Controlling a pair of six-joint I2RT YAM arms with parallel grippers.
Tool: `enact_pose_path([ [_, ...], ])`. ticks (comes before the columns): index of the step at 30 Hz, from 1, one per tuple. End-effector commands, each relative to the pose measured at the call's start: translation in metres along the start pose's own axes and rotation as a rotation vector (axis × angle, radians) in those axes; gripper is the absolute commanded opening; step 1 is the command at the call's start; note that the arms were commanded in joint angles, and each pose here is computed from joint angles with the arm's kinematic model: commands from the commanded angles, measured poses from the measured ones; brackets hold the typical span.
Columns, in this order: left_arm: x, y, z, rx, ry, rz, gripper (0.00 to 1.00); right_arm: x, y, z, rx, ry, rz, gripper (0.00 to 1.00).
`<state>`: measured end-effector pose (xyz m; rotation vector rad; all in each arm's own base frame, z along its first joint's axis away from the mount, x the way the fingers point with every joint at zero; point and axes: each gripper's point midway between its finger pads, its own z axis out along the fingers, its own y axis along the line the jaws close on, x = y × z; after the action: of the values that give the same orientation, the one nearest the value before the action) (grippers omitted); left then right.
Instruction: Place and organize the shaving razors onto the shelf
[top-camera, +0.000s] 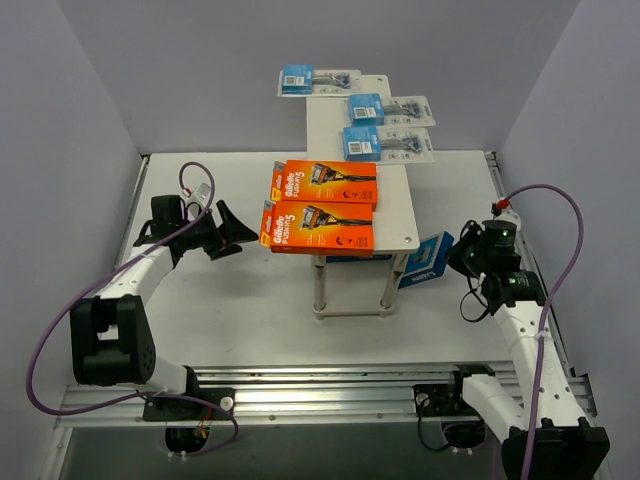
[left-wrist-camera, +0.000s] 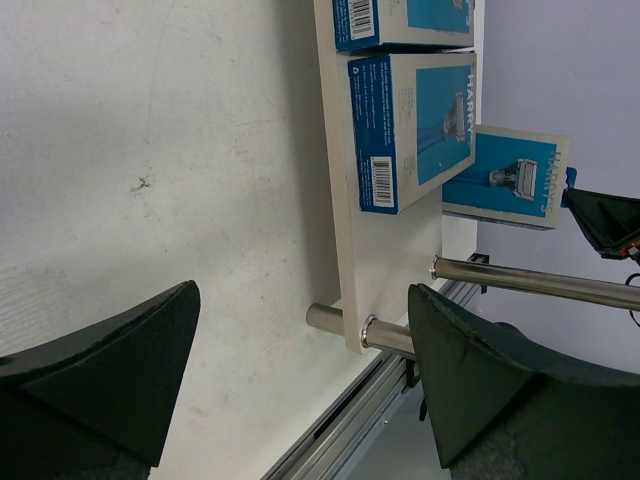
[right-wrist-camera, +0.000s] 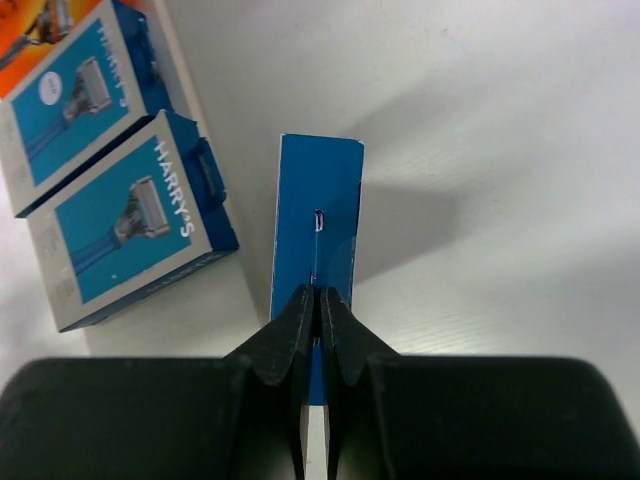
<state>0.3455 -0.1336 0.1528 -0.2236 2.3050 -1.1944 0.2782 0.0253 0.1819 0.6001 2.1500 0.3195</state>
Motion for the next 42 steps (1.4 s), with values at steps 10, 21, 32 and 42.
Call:
enact_pose_path([
  [10, 0.0, -0.008, 0.0, 0.032, 0.015, 0.015, 0.94, 0.02, -0.028, 0.025, 0.062, 0.109, 0.084, 0.0],
  [21, 0.004, -0.006, 0.005, 0.043, 0.04, -0.009, 0.94, 0.028, -0.057, 0.062, 0.024, 0.094, 0.207, 0.0],
  [32, 0.004, -0.005, 0.005, 0.035, 0.038, -0.005, 0.94, 0.036, -0.09, 0.097, 0.017, 0.073, 0.285, 0.07],
  [42, 0.005, -0.004, 0.007, 0.041, 0.048, -0.013, 0.94, 0.044, -0.107, 0.101, -0.004, 0.071, 0.331, 0.33],
])
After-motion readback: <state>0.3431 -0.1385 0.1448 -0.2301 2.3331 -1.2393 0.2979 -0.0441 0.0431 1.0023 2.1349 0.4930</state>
